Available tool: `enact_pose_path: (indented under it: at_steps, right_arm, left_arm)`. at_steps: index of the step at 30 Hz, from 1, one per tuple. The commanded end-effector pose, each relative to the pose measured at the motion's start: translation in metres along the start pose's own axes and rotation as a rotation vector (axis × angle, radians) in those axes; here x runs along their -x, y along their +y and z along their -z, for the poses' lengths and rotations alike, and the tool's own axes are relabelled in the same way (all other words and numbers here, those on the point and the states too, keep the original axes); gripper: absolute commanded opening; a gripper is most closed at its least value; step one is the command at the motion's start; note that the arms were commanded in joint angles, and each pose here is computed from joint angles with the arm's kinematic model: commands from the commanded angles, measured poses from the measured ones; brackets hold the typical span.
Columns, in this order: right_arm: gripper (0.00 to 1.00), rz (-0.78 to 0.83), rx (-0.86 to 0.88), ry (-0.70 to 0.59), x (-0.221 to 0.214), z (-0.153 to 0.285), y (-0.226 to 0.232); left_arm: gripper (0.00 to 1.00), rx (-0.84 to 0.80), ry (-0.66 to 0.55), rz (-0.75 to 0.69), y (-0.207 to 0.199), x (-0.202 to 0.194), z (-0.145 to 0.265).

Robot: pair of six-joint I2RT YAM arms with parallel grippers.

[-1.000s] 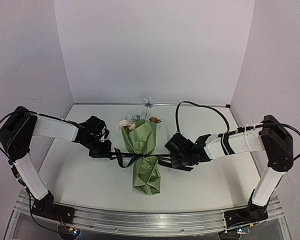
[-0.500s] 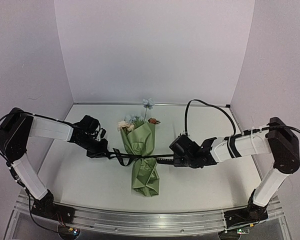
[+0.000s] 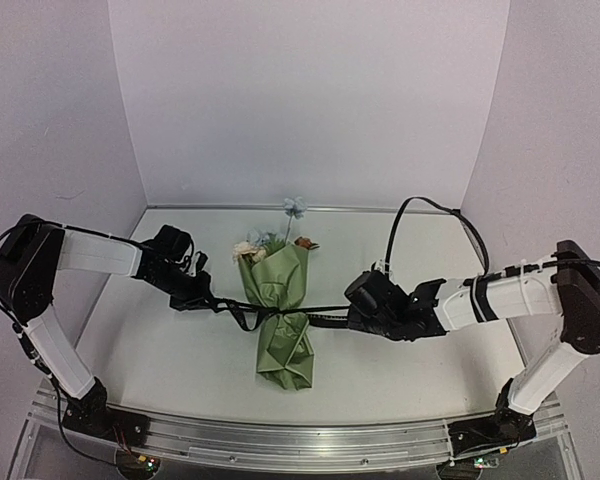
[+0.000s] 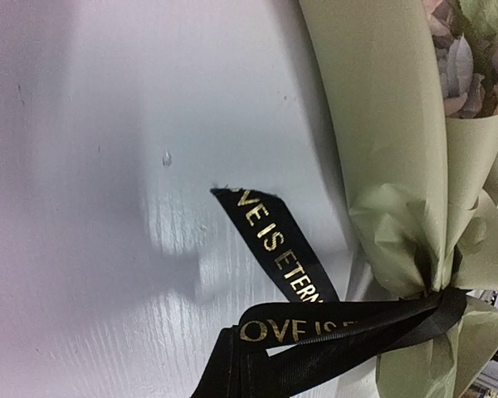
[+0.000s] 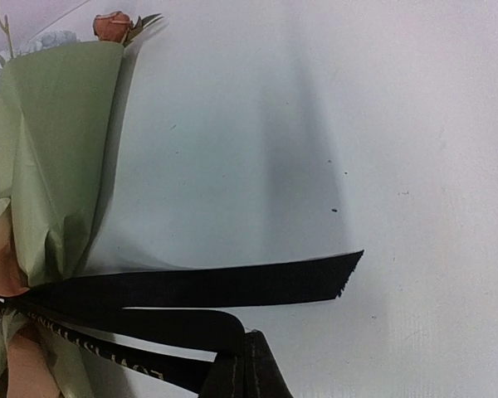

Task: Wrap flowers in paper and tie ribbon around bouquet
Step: Tie the ribbon around the folded bouquet, then reset both arms

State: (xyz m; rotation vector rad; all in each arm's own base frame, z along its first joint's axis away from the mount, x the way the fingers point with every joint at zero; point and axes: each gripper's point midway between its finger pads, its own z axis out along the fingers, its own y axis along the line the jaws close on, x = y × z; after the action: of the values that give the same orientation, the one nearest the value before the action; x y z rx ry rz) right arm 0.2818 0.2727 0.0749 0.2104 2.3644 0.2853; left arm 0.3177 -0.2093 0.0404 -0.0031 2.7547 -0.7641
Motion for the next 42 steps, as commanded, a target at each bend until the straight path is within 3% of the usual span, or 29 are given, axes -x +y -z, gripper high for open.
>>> enact_pose_path:
  at_steps: [1,5,8,13,15,17,18,21,23,24,34,42]
  right_arm:
    - [0.0,0.043,-0.133,0.003,0.006,-0.008,-0.024]
    - [0.25,0.069,-0.09,0.065,0.001,-0.013,-0.012]
    - [0.49,0.1,-0.05,0.097,0.0,-0.011,-0.002]
    - [0.69,0.134,0.058,0.16,0.0,-0.002,0.02]
    - [0.77,0.138,0.126,0.193,0.0,0.002,0.034]
    - [0.95,0.129,0.199,0.245,-0.001,0.006,0.048]
    - [0.98,0.125,0.219,0.255,0.0,0.008,0.051]
    - [0.98,0.125,0.253,0.243,0.009,0.016,0.053]
    - [0.98,0.098,0.263,0.232,0.021,0.021,0.048]
    - [0.98,0.086,0.261,0.223,0.026,0.023,0.043]
    - [0.98,0.116,0.028,-0.054,0.093,0.088,-0.037]
    - [0.98,0.145,-0.047,-0.163,0.101,0.127,-0.088]
  left_arm:
    - [0.0,0.123,-0.07,0.007,0.024,0.032,0.013]
    - [0.06,0.111,-0.086,-0.011,0.016,0.04,0.02]
    - [0.23,0.094,-0.105,-0.023,0.007,0.046,0.029]
    - [0.56,0.054,-0.153,-0.035,-0.012,0.055,0.054]
    - [0.65,0.032,-0.18,-0.043,-0.021,0.06,0.068]
    - [0.7,0.015,-0.205,-0.051,-0.029,0.064,0.079]
    - [0.72,0.005,-0.219,-0.056,-0.034,0.066,0.086]
    - [0.79,-0.043,-0.268,-0.076,-0.05,0.073,0.105]
    - [0.97,-0.086,-0.312,-0.097,-0.064,0.079,0.122]
    - [0.99,-0.114,-0.335,-0.11,-0.072,0.081,0.131]
    - [1.0,-0.187,-0.589,-0.177,-0.106,0.099,0.215]
    - [1.0,-0.124,-0.702,-0.128,-0.096,0.103,0.243]
